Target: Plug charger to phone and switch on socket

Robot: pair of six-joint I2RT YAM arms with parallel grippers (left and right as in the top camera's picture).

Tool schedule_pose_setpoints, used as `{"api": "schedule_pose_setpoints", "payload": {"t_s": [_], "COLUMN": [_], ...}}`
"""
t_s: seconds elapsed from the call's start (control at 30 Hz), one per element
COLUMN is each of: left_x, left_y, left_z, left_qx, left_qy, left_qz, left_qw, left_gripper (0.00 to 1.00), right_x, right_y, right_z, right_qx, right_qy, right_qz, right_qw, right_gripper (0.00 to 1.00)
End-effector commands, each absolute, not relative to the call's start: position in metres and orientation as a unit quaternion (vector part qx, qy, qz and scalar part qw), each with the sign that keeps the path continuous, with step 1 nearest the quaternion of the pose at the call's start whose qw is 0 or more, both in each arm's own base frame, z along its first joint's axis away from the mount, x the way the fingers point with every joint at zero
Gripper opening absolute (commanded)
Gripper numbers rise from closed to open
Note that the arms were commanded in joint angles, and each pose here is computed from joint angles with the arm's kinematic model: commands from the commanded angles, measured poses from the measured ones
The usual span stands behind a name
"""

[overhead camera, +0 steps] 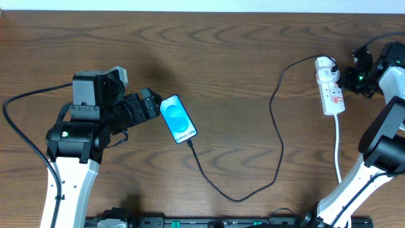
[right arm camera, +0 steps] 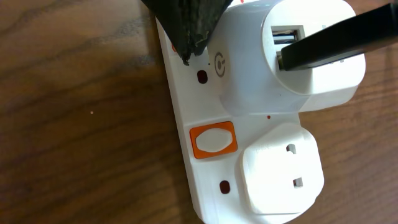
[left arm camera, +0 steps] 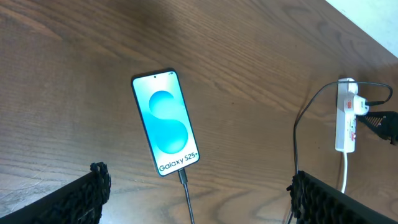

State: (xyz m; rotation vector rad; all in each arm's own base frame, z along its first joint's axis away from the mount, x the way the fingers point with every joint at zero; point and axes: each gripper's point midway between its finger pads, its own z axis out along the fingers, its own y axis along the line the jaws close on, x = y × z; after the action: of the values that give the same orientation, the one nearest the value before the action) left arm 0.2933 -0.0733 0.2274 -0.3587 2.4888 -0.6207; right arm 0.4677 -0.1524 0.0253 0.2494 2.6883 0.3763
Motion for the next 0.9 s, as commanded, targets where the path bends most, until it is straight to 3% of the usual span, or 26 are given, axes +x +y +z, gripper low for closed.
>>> {"api": "schedule_pose_setpoints", "payload": {"t_s": [0.0,0.87], "left_x": [0.295,0.295], "left_y": [-0.072,-0.072], "left_z": [0.236,0.236], "left_qx": [-0.132,-0.132], "left_qy": [0.921,0.921], "left_qz": [-0.229,-0.229], "left_qw": [0.286,0.286], "left_gripper": [0.94,0.94], "right_x": [0.47,0.467], "right_y": [-0.037,-0.02], "right_z": [0.019,0.022], "right_qx": [0.03,0.026], "right_qy": [0.932,0.927], "right_qz": [0.315,0.337], "right_qw": [0.176,0.163], "right_gripper": [0.01,0.01]}}
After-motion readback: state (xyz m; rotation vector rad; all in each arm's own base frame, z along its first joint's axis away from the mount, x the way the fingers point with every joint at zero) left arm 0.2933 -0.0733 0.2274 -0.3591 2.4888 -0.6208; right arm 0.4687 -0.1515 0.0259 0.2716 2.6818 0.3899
